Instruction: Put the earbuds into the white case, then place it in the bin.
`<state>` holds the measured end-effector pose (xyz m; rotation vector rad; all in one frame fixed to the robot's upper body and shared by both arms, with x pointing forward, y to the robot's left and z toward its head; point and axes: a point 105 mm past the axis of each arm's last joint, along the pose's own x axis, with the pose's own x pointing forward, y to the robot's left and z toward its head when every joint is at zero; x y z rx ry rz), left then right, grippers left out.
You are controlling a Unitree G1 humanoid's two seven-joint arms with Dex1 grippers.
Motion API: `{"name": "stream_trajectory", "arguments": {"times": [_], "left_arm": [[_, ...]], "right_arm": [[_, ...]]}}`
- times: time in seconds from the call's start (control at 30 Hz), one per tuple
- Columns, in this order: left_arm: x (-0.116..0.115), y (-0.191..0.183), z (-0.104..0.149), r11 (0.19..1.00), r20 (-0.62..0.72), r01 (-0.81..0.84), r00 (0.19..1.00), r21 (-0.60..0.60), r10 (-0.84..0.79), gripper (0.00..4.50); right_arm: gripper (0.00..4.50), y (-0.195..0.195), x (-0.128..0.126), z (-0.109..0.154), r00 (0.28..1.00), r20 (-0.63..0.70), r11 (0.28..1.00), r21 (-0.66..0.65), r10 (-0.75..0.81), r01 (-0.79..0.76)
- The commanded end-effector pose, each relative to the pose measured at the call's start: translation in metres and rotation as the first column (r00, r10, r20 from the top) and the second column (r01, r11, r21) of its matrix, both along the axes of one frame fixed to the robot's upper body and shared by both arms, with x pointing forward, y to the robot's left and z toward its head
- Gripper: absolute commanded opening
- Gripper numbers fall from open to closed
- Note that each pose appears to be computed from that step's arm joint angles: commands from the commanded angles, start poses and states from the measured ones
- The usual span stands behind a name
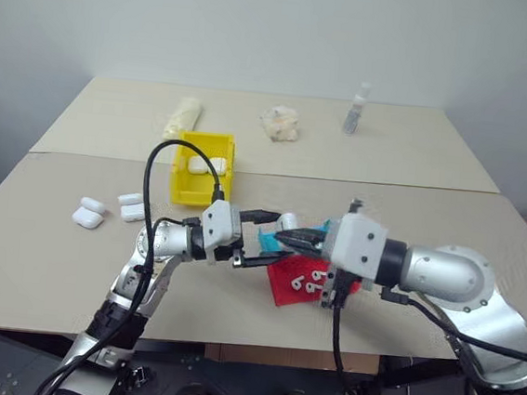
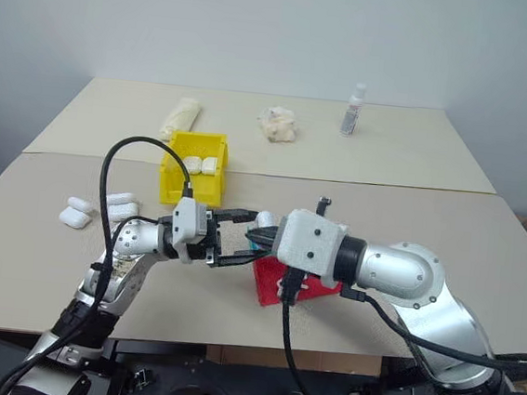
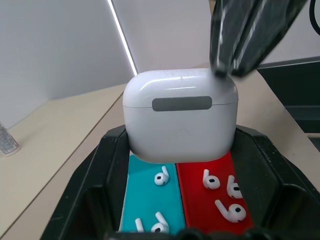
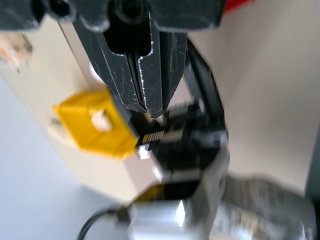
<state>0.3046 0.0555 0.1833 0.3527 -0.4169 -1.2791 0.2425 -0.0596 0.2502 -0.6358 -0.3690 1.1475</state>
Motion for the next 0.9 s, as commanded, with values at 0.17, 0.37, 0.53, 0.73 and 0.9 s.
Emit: {"name": "stream_trajectory", "arguments": {"times": [0.17,0.37,0.53,0.73,0.9], "left_arm": [[0.082,0.038,0.06,0.815,-0.011,-0.544,0.833,-0.2,0.553,2.76],[0.135,0.079,0.071,0.492,-0.089,-0.848,0.515,-0.194,0.852,2.76],[0.153,0.08,0.056,0.414,-0.084,-0.901,0.426,-0.13,0.901,2.76],[0.158,0.076,0.046,0.45,-0.111,-0.889,0.457,-0.081,0.883,4.39],[0.145,0.068,0.055,0.567,-0.136,-0.809,0.586,-0.153,0.799,4.45]], "right_arm": [[0.02,-0.033,0.004,0.031,0.99,-0.008,0.964,0.228,-0.141,0.139],[0.02,-0.039,0.013,0.003,0.975,-0.089,0.962,0.169,-0.203,0.216],[0.02,-0.039,0.015,-0.006,0.971,-0.1,0.964,0.133,-0.216,0.229],[0.0,-0.045,0.018,-0.01,0.962,-0.112,0.959,0.112,-0.249,0.261],[0.0,-0.051,0.015,-0.02,0.957,-0.125,0.96,0.064,-0.263,0.273]]}}
